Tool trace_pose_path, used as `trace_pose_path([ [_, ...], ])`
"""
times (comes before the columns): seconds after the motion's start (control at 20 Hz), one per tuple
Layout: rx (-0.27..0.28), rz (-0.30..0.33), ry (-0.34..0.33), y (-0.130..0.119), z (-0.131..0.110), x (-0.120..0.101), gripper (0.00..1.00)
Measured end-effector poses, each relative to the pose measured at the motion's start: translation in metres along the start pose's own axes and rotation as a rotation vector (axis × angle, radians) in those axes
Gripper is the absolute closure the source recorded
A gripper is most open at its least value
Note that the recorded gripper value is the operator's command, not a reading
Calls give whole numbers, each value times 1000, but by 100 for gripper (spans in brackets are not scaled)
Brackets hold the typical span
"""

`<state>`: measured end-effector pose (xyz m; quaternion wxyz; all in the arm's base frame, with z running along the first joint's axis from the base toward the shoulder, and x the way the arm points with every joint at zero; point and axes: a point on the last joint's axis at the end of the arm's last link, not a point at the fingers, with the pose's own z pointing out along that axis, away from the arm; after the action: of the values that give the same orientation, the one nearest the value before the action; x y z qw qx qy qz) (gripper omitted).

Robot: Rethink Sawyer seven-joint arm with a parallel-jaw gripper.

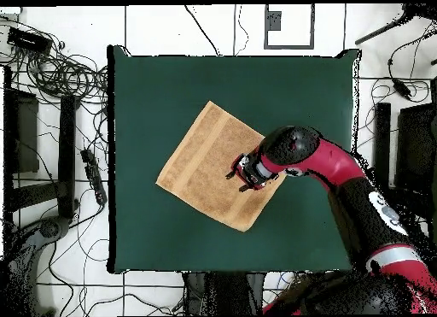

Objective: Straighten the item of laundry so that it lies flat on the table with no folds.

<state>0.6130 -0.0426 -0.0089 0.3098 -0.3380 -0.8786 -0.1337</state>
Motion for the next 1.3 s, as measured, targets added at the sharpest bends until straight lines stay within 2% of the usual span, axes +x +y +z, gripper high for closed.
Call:
trace_pose_path([
  [0.05, -6, 4, -4, -1, 17, -3, 0],
  [0.2, -9, 10, -9, -2, 35, -5, 0],
  [0.4, -5, 15, -12, -3, 77, -5, 0],
  [0.85, -2, 14, -14, -3, 75, -3, 0],
  [1.15, 10, 13, -1, -11, 72, 11, 0],
  [1.3, 22, 10, 4, -18, 65, 25, 0],
])
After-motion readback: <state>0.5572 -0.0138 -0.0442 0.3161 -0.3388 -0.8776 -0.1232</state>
